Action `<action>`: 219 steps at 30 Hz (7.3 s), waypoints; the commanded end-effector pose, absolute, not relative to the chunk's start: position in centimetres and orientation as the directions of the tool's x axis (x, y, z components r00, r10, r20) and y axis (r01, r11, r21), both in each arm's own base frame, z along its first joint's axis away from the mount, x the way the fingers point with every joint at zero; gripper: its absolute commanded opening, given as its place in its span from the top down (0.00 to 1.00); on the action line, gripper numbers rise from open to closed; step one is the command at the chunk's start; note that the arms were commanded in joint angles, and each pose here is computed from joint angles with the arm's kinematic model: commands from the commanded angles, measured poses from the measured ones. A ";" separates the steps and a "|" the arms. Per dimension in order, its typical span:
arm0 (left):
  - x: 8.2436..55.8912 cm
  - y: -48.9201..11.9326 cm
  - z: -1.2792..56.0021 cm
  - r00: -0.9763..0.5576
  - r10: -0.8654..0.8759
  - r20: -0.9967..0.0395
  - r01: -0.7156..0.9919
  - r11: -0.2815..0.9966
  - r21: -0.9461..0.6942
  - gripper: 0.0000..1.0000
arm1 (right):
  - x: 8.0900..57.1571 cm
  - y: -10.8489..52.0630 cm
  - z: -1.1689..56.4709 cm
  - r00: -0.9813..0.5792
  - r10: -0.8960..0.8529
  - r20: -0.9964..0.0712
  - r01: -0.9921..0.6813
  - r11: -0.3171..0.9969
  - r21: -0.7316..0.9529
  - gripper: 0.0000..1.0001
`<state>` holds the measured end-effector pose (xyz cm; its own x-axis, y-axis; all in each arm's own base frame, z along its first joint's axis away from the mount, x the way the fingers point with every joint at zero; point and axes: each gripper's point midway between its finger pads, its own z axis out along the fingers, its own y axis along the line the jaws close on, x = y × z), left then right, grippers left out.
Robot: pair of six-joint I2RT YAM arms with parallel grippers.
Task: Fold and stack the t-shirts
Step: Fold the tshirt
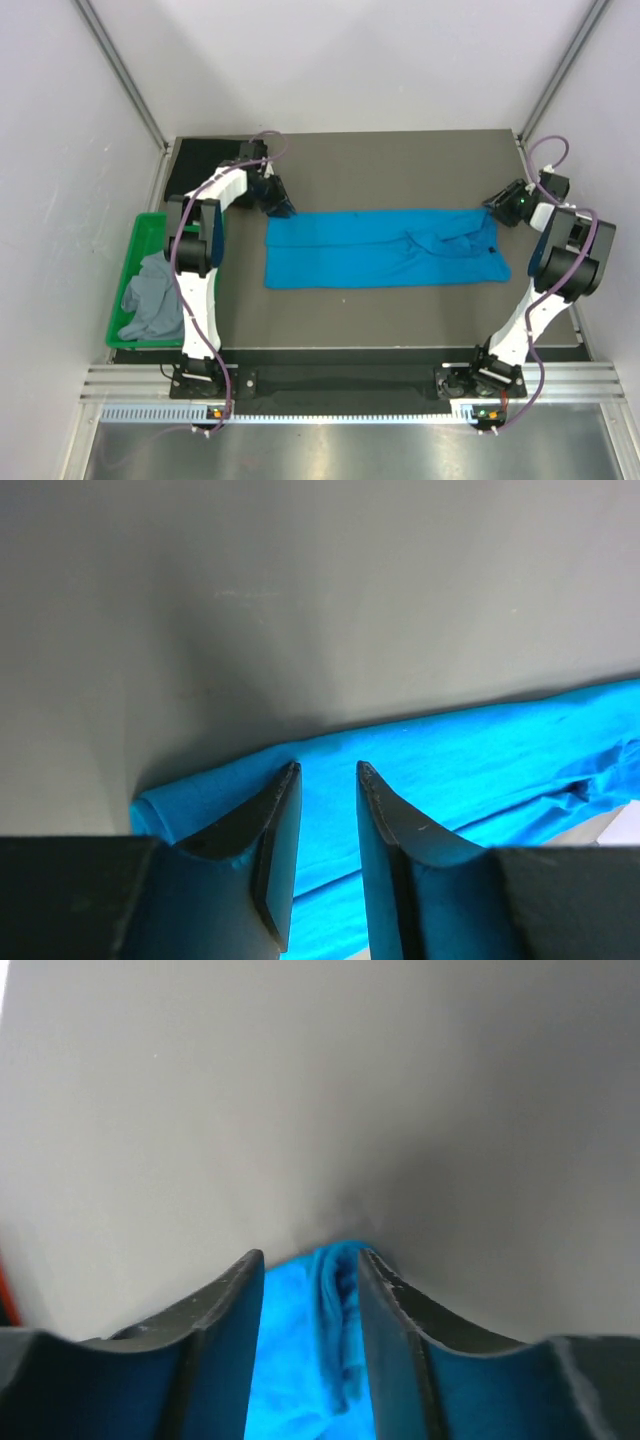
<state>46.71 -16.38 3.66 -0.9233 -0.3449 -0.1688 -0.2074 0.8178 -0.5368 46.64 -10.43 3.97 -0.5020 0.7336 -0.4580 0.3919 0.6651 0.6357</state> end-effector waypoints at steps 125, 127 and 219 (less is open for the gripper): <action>35.1 -50.3 8.7 -0.973 -0.195 -0.126 0.038 0.403 -0.914 0.50 | 31.5 -4.5 5.4 -0.331 0.889 -0.315 0.761 0.449 0.468 0.61; 35.1 -50.5 8.8 -0.974 -0.189 -0.121 0.038 0.393 -0.919 0.50 | 31.6 -4.4 5.1 -0.330 0.892 -0.308 0.764 0.444 0.468 0.62; 33.8 -46.5 7.3 -0.965 -0.163 -0.204 0.062 0.617 -0.784 1.00 | 25.9 -3.3 6.8 0.001 0.867 -0.498 0.702 0.354 0.618 1.00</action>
<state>33.10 -46.11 3.78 -0.9765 -0.1634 -0.1405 0.0017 0.6461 -0.7633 25.38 -2.57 6.95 -0.0525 0.8773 -0.4770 0.6999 0.3730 0.6091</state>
